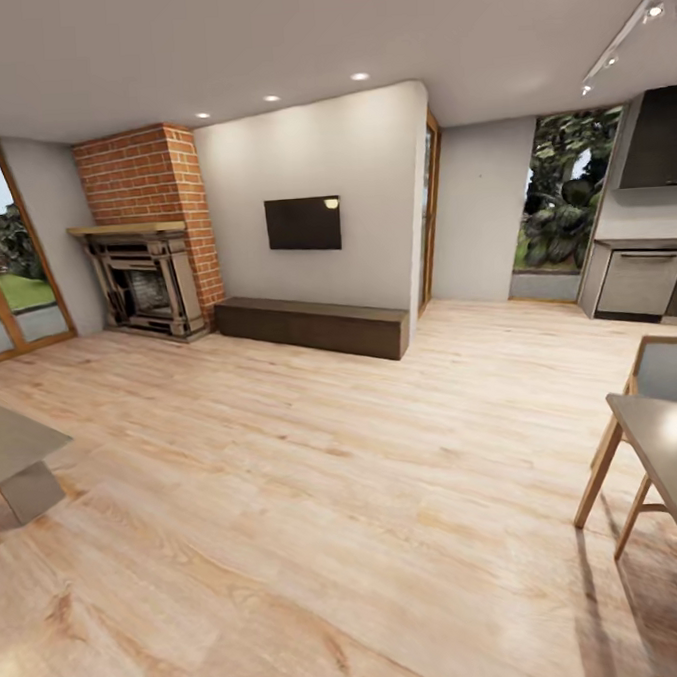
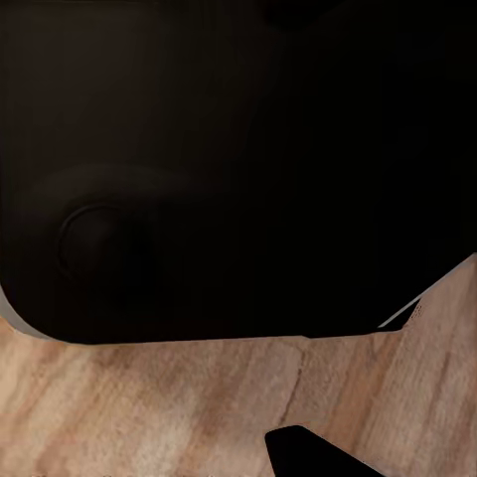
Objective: In the kitchen, take the popcorn bag from the countertop, put it into the microwave, and heat it until the popcorn is cooked so the cooked popcorn ends up inside the bag.
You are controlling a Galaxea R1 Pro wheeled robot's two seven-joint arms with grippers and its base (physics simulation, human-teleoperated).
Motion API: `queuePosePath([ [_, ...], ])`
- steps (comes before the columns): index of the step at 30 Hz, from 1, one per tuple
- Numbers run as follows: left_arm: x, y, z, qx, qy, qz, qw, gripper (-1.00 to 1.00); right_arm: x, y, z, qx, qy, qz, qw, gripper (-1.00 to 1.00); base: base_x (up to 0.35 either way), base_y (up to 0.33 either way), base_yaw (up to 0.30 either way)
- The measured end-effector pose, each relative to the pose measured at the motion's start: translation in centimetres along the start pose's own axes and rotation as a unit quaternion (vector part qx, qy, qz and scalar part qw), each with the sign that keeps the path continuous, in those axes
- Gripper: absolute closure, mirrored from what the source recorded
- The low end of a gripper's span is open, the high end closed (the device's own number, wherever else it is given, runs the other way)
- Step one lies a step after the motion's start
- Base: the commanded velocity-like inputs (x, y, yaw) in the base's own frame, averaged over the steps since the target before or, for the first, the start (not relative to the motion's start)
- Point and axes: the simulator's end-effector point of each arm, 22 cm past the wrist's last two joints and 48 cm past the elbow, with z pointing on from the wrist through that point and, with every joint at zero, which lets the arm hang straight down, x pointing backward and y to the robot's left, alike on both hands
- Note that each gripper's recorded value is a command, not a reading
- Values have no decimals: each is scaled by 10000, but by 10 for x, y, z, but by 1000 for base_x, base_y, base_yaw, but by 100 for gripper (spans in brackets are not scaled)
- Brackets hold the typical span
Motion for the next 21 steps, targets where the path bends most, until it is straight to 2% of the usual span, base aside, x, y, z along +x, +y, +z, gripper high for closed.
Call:
queuePosePath([
  [21, 1, 0, 0, 2, 20, -11, 10000, -100, -1, 0, 0, -7, -30, -89, 10000, -100, 322, 0, -4],
])
